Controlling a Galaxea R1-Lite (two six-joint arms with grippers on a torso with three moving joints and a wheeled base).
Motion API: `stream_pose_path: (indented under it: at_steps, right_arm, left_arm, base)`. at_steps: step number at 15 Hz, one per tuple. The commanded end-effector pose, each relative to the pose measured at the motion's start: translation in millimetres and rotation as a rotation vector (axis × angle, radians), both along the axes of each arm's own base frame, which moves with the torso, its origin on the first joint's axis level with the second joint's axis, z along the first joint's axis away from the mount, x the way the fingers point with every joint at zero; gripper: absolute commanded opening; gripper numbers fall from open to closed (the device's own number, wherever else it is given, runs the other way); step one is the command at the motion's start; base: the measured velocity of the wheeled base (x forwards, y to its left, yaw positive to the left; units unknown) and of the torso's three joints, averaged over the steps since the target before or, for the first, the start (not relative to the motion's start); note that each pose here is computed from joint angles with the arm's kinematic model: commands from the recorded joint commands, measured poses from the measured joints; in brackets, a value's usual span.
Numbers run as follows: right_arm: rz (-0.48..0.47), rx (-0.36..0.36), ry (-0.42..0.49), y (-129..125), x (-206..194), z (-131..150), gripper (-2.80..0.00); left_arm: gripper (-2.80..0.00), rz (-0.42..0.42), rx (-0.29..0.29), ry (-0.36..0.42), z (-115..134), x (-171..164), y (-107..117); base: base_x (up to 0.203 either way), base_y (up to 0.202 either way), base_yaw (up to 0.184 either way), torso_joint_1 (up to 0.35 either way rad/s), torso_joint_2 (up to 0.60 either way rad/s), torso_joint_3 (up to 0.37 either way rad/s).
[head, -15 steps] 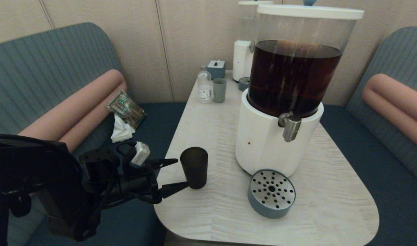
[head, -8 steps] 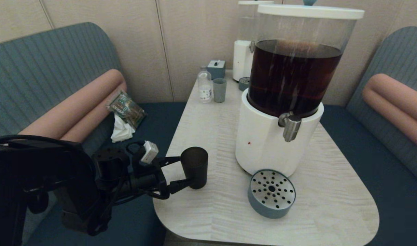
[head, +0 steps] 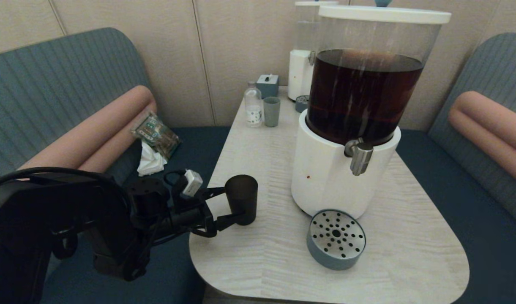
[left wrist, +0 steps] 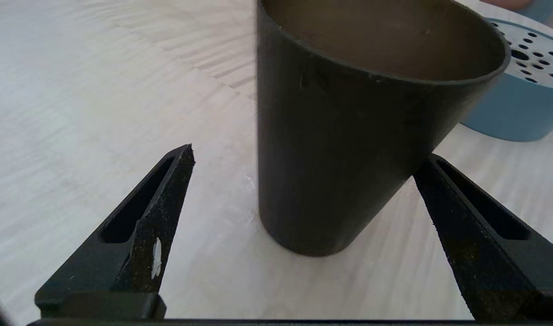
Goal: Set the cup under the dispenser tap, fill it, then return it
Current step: Pick up the cup
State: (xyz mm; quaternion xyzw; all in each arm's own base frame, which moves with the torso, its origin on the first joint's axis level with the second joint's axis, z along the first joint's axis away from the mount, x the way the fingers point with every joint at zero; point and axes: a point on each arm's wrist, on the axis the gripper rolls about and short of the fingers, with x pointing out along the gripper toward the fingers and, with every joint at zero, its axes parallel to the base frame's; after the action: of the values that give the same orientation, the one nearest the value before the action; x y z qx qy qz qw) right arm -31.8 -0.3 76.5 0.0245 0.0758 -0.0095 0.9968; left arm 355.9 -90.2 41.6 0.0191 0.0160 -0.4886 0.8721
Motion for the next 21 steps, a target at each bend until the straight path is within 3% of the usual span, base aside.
stream_pose_path:
  at_steps: [1, 13, 21]
  right_arm:
    - [-0.002, 0.0, 0.001, 0, 0, 0, -2.8]
    - [0.0, 0.001, 0.001, 0, 0, 0, -2.8]
    - [0.0, 0.001, 0.001, 0, 0, 0, -2.8]
  left_arm:
    - [0.0, -0.014, -0.002, -0.007, 0, 0, -4]
    - [0.0, -0.039, -0.021, -0.041, 5, 7, -20]
    - [0.0, -0.022, -0.025, -0.041, -5, 20, -24]
  base:
    - [0.0, 0.0, 0.0, 0.0, 0.0, 0.0]
    - [0.0, 0.0, 0.0, 0.0, 0.0, 0.0]
    - [0.0, 0.0, 0.0, 0.0, 0.0, 0.0]
